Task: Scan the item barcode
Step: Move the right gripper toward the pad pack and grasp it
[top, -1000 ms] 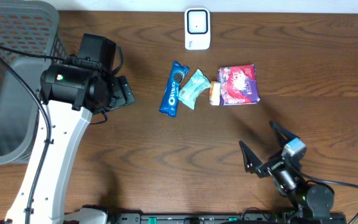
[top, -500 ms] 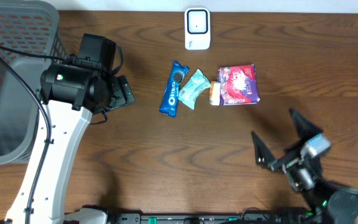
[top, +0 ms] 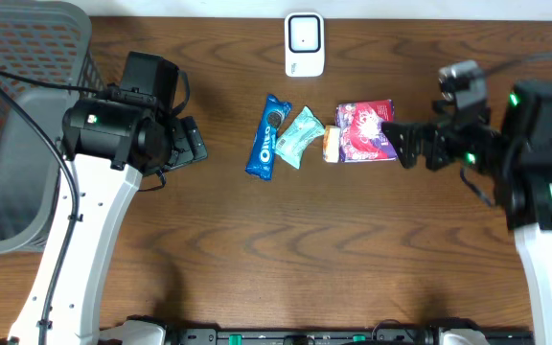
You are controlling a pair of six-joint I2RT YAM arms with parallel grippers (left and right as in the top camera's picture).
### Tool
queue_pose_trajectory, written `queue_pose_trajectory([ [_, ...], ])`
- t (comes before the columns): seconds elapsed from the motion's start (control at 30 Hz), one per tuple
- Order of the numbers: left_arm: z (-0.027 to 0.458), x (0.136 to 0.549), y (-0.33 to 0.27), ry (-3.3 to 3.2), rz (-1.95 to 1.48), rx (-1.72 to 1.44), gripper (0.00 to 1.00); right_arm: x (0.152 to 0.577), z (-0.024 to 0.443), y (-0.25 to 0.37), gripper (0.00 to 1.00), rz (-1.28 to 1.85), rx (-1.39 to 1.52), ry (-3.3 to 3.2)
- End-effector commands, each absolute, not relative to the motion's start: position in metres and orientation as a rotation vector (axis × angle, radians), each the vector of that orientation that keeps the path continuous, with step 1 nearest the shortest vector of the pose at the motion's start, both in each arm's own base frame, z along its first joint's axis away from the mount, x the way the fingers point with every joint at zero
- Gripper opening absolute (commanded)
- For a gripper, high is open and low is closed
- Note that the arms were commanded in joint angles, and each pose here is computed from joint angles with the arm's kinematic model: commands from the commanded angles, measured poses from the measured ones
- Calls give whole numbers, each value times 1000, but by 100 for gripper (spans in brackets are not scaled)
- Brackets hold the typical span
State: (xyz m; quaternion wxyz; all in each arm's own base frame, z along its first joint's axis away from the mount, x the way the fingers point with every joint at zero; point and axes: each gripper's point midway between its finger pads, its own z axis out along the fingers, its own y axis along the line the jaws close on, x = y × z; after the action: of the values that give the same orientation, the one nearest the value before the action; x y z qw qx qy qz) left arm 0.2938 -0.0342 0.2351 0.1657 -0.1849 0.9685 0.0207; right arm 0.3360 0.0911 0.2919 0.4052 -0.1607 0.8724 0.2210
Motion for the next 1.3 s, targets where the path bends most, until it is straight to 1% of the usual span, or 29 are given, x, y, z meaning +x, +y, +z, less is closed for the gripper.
queue_pose_trajectory([
  [0.0, 240, 293, -32, 2741, 59, -540, 98, 340, 268, 100, 99, 645, -436, 2291],
  [0.17, 239, 293, -32, 2742, 60, -540, 98, 364, 218, 97, 99, 676, -383, 2431],
  [0.27, 239, 293, -32, 2742, 60, -540, 98, 380, 188, 83, 97, 631, -115, 2558],
  [0.3, 239, 293, -32, 2742, 60, -540, 98, 380, 182, 85, 96, 647, -113, 2577],
  [0.37, 240, 293, -32, 2741, 59, -540, 98, 378, 166, 92, 86, 667, -116, 2630],
  [0.43, 239, 293, -32, 2742, 60, -539, 98, 377, 155, 102, 69, 681, -112, 2667],
  [0.47, 239, 293, -32, 2742, 60, -540, 98, 378, 147, 111, 55, 699, -99, 2691],
  [0.5, 239, 293, -32, 2742, 60, -540, 98, 379, 143, 117, 48, 710, -97, 2702],
  [0.53, 239, 293, -32, 2742, 60, -540, 98, 380, 137, 124, 38, 720, -104, 2715],
  [0.6, 239, 293, -32, 2742, 60, -539, 98, 380, 121, 139, 28, 723, -114, 2749],
  [0.73, 239, 293, -32, 2742, 60, -540, 98, 389, 91, 155, 21, 667, -97, 2791],
  [0.83, 240, 293, -32, 2741, 59, -540, 98, 397, 73, 170, 23, 677, -97, 2793],
  [0.97, 239, 293, -32, 2742, 60, -540, 98, 408, 53, 197, 32, 754, -138, 2763],
  [1.03, 239, 293, -32, 2742, 60, -540, 98, 408, 51, 214, 34, 830, -186, 2739],
  [1.1, 240, 293, -32, 2741, 59, -540, 98, 407, 55, 225, 34, 871, -221, 2717],
  [1.17, 240, 293, -32, 2741, 59, -540, 98, 414, 77, 226, 35, 839, -257, 2694],
  [1.2, 239, 293, -32, 2742, 60, -540, 98, 418, 84, 222, 37, 818, -254, 2690],
  [1.27, 240, 293, -32, 2741, 59, -540, 98, 431, 110, 207, 44, 725, -237, 2684],
])
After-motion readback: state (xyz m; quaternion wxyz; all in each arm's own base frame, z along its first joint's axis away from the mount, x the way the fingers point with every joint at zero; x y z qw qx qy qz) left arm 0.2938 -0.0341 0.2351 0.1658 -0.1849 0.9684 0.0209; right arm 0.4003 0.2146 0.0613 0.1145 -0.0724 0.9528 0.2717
